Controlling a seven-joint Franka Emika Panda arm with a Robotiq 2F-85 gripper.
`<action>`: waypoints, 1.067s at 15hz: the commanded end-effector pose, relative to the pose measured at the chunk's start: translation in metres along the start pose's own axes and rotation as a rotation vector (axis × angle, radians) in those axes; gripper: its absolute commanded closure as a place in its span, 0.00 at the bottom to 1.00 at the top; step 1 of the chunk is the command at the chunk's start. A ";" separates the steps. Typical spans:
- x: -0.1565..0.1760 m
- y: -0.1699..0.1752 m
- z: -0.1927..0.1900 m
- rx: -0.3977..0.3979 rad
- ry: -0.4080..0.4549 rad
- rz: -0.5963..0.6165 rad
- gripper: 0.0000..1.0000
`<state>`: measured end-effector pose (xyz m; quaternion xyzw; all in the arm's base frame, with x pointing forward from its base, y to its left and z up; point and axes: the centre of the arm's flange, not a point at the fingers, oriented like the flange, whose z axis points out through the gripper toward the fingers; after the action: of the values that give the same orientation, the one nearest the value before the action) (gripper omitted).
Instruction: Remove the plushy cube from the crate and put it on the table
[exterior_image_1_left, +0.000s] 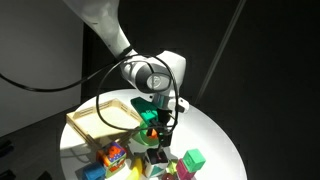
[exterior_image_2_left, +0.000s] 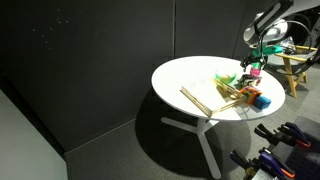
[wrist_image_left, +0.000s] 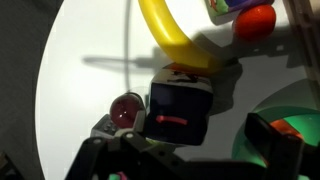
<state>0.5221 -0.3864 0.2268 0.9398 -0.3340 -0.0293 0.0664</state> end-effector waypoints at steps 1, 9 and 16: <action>-0.009 -0.014 -0.015 0.015 0.002 -0.054 0.00; -0.029 -0.048 -0.038 0.058 0.020 -0.267 0.00; -0.063 -0.060 -0.069 0.048 0.029 -0.379 0.00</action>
<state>0.5388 -0.3110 0.2652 0.9836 -0.1755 -0.0160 0.0395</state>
